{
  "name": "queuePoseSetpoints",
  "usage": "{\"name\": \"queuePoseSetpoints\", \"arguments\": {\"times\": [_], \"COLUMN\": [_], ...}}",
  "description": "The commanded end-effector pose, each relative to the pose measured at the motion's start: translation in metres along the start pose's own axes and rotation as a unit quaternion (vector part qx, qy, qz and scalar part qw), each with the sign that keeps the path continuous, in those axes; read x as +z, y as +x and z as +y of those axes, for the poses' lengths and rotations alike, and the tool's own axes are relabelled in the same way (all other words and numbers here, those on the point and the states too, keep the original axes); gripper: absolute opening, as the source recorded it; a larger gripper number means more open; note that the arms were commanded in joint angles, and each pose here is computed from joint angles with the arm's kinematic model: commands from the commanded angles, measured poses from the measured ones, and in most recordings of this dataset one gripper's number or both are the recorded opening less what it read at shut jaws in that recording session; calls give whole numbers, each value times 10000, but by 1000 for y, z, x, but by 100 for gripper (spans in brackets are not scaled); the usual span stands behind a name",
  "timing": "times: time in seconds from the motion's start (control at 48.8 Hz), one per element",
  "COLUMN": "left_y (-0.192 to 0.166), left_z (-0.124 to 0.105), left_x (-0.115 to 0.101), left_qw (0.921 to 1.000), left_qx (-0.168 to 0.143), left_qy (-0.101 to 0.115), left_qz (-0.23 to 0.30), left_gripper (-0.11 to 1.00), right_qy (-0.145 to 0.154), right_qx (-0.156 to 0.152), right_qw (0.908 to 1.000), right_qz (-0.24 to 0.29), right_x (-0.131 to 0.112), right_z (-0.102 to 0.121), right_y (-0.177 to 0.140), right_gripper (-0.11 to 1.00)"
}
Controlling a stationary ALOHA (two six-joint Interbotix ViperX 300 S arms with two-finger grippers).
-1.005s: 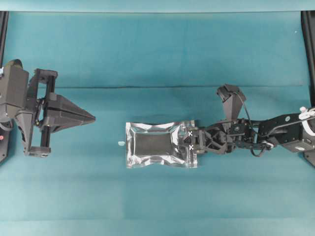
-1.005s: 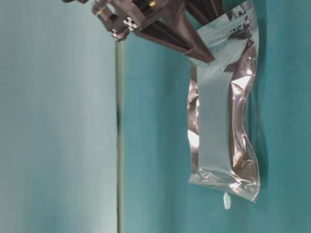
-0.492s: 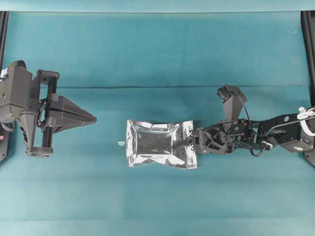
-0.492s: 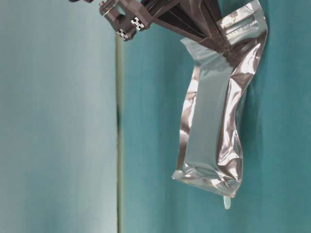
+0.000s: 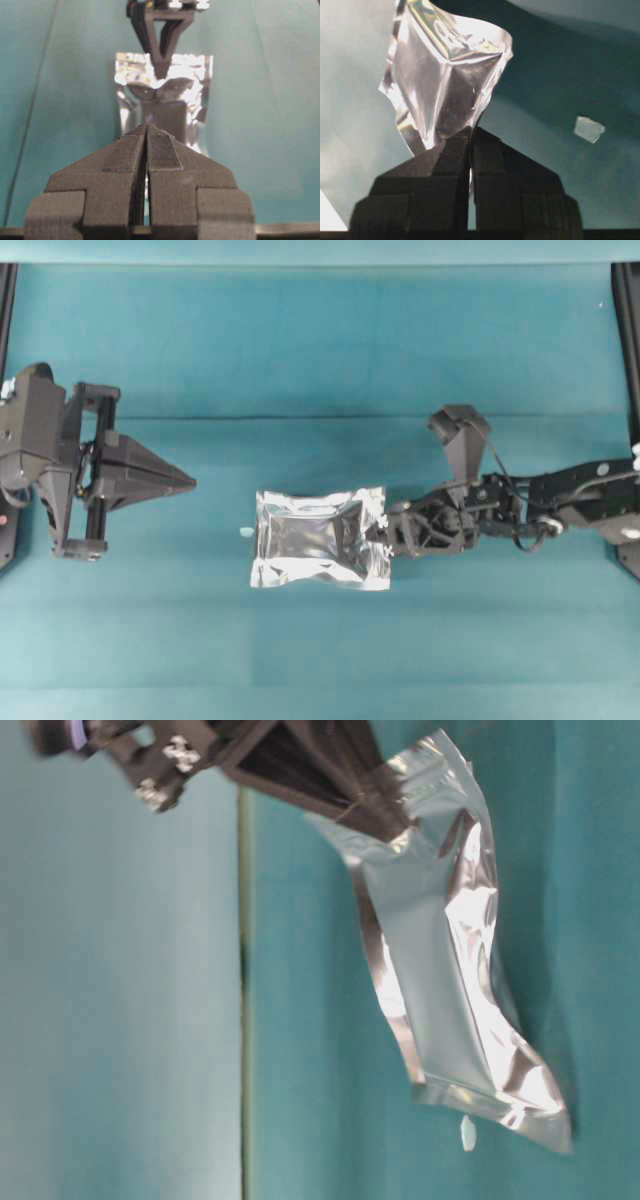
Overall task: Hand over the silver zip bag and make it stand upright.
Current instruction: 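Lift the silver bag with the right gripper and swing it upright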
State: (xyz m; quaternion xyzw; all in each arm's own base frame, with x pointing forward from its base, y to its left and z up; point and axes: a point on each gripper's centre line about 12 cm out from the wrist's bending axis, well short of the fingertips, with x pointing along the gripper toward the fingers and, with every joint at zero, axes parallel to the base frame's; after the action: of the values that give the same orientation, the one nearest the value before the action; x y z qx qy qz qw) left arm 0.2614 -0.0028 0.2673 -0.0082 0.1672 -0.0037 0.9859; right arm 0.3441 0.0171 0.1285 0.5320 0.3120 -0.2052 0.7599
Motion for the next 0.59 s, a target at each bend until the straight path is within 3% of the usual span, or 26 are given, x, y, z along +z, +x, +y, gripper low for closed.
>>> {"name": "queuePoseSetpoints", "arguments": {"times": [0.0,0.226,0.369,0.574], "left_y": [0,-1,-1,-1], "left_z": [0,-1,-1,-3], "left_x": [5,6,6,5], "left_qw": [10000,10000,10000,10000], "left_qx": [-2,-9,-9,-45], "left_qy": [8,10,10,15], "left_qz": [-84,-92,-92,-84], "left_gripper": [-6,-6,-6,-6], "right_qy": [-354,-1082,-1615,-2093], "right_qx": [53,-161,-448,-881], "right_qw": [9993,9925,9820,9670], "right_qz": [148,536,871,1159], "right_x": [8,31,43,50], "right_z": [22,53,65,71], "right_y": [-8,-16,-25,-35], "right_gripper": [3,3,3,3]}}
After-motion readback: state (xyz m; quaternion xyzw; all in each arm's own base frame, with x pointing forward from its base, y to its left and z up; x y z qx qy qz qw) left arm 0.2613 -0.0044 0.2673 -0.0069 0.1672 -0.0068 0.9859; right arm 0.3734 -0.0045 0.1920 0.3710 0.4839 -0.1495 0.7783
